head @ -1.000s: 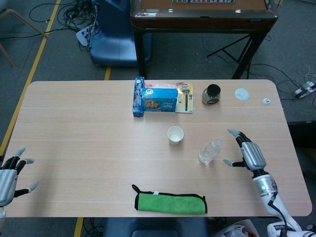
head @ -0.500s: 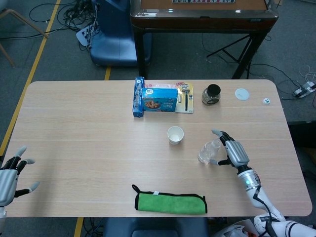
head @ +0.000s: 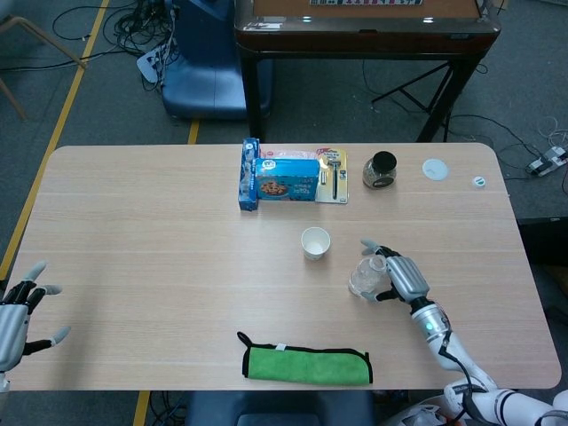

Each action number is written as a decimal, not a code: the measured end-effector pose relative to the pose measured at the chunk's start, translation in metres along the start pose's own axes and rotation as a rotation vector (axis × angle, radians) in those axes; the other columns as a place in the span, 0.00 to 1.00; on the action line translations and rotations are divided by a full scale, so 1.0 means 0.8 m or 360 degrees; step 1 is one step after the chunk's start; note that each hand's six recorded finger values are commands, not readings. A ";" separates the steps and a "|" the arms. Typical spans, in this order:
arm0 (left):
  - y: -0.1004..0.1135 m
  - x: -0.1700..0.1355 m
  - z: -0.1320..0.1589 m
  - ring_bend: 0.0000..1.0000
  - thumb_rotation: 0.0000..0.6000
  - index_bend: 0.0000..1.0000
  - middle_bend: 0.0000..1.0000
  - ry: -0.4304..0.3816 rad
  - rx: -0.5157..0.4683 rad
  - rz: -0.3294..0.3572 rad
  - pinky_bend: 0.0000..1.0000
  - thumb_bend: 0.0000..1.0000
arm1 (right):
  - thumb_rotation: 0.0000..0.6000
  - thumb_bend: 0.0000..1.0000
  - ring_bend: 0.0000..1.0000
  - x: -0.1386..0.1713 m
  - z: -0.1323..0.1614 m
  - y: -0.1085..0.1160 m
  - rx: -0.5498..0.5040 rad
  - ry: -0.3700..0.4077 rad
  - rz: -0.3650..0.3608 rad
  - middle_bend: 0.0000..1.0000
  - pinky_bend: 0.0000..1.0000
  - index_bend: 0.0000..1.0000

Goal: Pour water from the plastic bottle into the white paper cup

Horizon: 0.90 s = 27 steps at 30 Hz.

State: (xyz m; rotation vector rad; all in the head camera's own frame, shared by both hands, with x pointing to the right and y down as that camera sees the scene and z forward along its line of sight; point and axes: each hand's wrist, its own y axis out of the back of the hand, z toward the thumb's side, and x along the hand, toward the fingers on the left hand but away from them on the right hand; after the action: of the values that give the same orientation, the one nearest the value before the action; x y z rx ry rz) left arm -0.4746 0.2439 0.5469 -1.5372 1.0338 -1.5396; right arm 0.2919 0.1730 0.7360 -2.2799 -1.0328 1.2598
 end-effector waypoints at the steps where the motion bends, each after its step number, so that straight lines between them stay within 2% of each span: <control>1: 0.000 0.000 0.000 0.23 1.00 0.36 0.08 0.0000 -0.0002 0.0000 0.56 0.10 | 1.00 0.01 0.22 -0.001 0.001 -0.001 0.0000 0.0004 0.0001 0.30 0.31 0.16; 12: 0.001 0.000 0.001 0.23 1.00 0.36 0.08 -0.0003 -0.0008 0.0000 0.56 0.10 | 1.00 0.04 0.32 -0.006 0.005 -0.009 -0.0036 0.0060 -0.0039 0.40 0.40 0.35; 27: 0.003 0.000 0.001 0.23 1.00 0.37 0.08 -0.0001 -0.0028 0.0007 0.56 0.10 | 1.00 0.07 0.41 -0.010 0.000 -0.012 -0.0046 0.0075 -0.0086 0.49 0.49 0.49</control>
State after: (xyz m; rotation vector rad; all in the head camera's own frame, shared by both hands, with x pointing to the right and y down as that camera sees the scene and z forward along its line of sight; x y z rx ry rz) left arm -0.4736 0.2430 0.5443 -1.5464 1.0524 -1.5304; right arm 0.2853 0.1736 0.7461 -2.2758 -1.0954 1.1713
